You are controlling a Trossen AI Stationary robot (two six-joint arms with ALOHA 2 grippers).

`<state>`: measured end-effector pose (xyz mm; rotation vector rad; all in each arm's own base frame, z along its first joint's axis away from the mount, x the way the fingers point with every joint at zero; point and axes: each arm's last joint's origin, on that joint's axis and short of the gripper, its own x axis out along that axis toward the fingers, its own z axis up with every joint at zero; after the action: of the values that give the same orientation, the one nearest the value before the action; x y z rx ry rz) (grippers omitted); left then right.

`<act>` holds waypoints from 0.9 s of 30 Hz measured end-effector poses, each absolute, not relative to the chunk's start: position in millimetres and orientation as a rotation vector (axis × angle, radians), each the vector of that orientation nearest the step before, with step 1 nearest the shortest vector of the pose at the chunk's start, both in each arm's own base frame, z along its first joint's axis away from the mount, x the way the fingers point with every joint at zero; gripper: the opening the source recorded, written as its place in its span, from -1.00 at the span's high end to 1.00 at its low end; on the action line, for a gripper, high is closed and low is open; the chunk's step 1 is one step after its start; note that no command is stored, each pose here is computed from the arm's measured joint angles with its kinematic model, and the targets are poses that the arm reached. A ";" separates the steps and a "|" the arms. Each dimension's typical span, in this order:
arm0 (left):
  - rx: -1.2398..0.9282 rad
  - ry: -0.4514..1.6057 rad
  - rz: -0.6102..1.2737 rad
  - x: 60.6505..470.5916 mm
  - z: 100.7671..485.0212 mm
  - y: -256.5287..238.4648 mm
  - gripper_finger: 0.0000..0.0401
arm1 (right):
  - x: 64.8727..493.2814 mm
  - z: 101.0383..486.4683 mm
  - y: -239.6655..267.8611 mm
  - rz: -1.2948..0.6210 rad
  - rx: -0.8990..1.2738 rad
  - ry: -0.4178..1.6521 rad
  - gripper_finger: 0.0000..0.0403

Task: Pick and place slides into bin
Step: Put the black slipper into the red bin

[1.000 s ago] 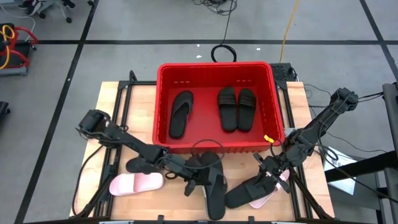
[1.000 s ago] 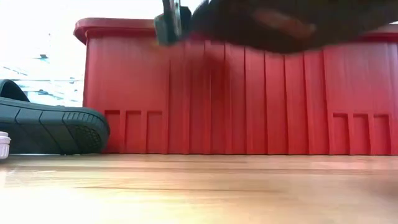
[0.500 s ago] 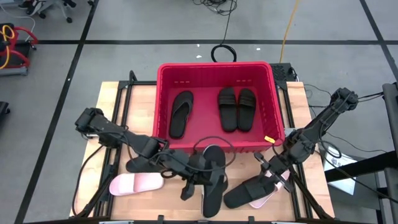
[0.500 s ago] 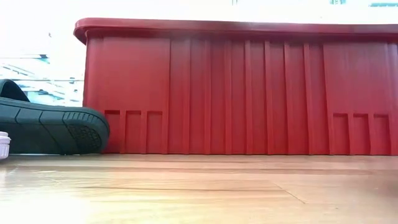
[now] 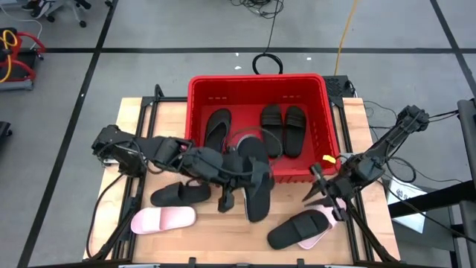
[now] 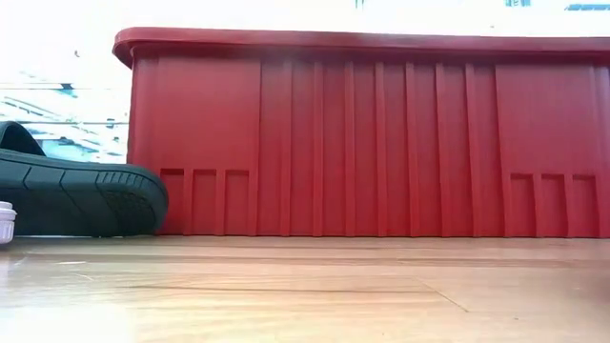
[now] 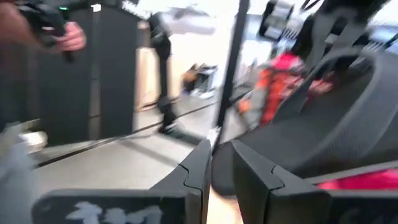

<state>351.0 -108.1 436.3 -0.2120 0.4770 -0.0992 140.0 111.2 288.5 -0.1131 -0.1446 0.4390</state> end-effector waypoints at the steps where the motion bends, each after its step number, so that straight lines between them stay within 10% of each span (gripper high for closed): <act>1: -0.190 0.468 -0.082 349.7 441.6 -103.9 1.00 | 139.6 291.5 109.2 0.408 -0.133 -0.173 0.75; 27: 0.176 0.669 0.220 333.1 457.1 44.0 1.00 | 131.1 329.0 47.5 -0.308 -0.351 -0.359 0.75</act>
<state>333.1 44.0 457.1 0.1756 0.6689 0.2205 131.1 47.5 329.0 -0.3508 -0.3585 -0.3078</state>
